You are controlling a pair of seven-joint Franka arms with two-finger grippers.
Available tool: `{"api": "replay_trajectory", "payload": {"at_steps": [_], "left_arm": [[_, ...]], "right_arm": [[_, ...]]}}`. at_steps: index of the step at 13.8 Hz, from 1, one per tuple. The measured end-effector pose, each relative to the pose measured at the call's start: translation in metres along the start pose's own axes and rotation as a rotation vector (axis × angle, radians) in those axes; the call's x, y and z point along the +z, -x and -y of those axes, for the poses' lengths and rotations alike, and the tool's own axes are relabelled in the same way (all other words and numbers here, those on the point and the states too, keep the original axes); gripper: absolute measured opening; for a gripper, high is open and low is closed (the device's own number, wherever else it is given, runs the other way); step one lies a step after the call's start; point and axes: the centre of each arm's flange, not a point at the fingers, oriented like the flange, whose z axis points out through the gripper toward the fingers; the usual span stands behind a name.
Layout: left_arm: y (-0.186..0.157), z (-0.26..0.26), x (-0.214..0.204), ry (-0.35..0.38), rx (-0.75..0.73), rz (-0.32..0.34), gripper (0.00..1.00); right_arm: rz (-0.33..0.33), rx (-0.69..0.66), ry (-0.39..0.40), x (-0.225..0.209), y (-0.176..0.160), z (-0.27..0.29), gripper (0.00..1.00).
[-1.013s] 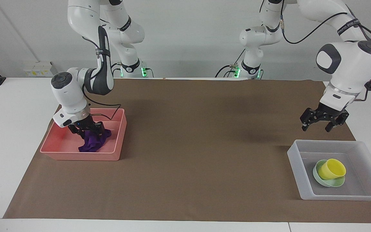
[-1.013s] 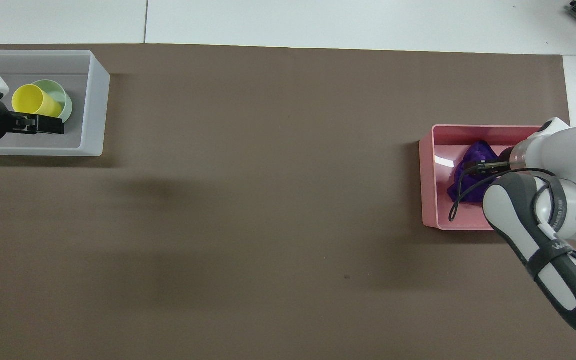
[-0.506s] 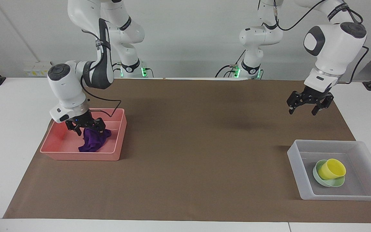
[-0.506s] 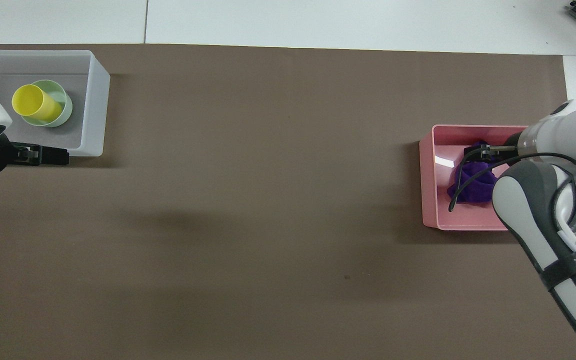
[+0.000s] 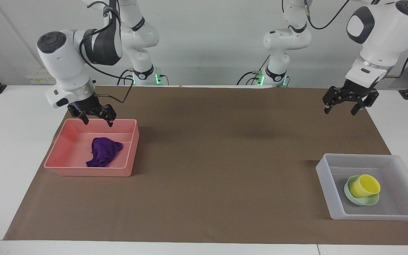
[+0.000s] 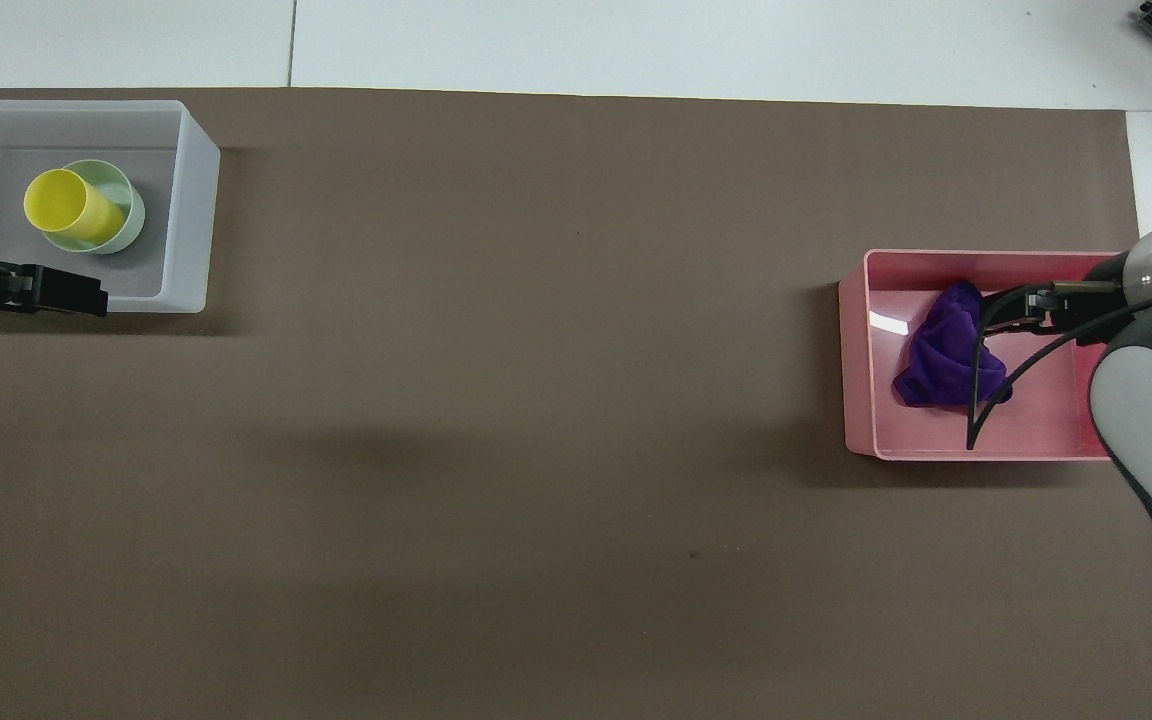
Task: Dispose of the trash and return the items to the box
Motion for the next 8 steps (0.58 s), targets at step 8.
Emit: {"api": "replay_trajectory", "payload": {"at_steps": [8], "left_arm": [[-0.001,-0.002,0.005,0.002,-0.05,0.014,1.0]], "right_arm": [[0.005,0.006,-0.002,-0.081,0.023,-0.005,1.0]]}}
